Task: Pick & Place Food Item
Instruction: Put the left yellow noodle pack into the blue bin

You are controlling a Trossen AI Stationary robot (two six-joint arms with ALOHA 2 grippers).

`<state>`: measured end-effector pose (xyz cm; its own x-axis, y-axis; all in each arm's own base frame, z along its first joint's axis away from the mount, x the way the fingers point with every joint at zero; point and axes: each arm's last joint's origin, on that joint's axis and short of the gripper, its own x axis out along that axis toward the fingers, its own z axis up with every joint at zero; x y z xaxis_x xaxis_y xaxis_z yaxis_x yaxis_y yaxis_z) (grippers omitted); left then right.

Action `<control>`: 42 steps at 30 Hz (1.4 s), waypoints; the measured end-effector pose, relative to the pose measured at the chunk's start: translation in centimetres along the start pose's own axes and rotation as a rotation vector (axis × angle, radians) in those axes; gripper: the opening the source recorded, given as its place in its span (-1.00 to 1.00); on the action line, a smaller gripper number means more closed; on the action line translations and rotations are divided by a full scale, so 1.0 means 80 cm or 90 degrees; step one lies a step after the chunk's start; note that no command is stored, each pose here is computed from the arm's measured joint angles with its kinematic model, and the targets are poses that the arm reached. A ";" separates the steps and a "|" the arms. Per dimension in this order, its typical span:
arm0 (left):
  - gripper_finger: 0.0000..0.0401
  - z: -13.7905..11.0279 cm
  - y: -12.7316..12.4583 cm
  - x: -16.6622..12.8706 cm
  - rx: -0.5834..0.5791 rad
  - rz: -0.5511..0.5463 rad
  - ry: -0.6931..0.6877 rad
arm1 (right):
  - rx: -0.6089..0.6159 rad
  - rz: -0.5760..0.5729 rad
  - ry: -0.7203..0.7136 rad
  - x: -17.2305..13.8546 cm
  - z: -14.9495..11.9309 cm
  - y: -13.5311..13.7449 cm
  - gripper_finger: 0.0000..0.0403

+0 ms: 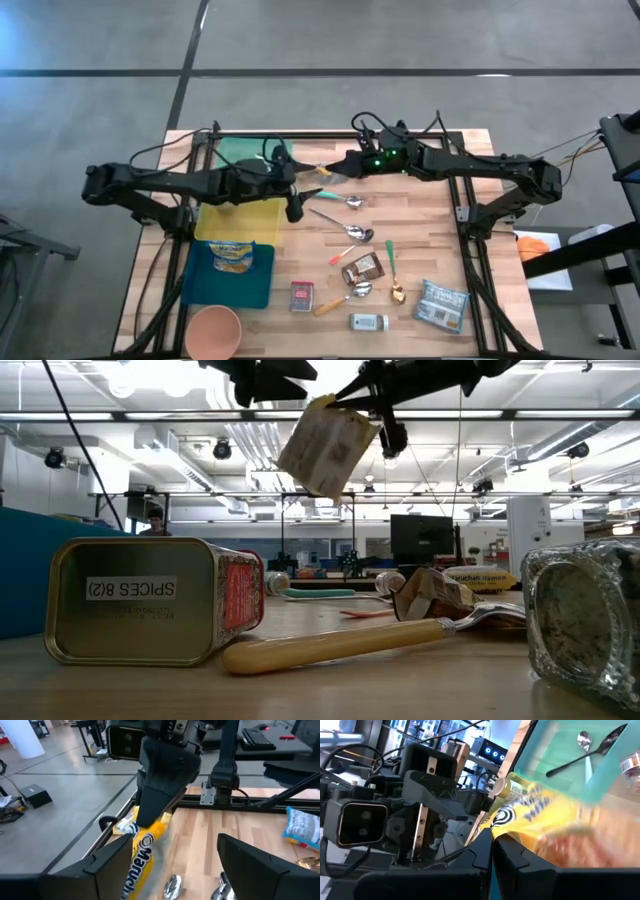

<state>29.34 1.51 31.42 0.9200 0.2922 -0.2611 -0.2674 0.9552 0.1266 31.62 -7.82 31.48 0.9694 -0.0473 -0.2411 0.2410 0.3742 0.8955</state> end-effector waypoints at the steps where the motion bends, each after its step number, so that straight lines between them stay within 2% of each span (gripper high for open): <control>1: 0.47 0.001 -0.001 0.003 0.001 0.003 0.001 | -0.001 0.003 0.000 0.000 0.000 0.002 -0.96; 14: 0.42 0.002 -0.004 0.013 0.030 0.004 0.010 | -0.009 0.016 0.017 0.002 -0.011 0.012 -0.96; 18: 0.20 0.002 -0.004 0.012 0.031 0.003 0.010 | -0.012 0.027 0.016 0.002 -0.012 0.014 -0.96; 34: -0.93 0.002 -0.005 0.011 0.031 -0.003 0.008 | -0.017 0.038 0.021 0.003 -0.018 0.018 -0.96; 42: -0.98 0.002 -0.005 0.009 0.004 -0.005 0.012 | -0.043 0.042 0.019 0.003 -0.018 0.019 -0.96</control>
<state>30.20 1.33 31.36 0.9163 0.2856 -0.2807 -0.2584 0.9572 0.1304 32.16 -5.93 32.22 0.9808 0.0062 -0.1948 0.1726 0.4369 0.8828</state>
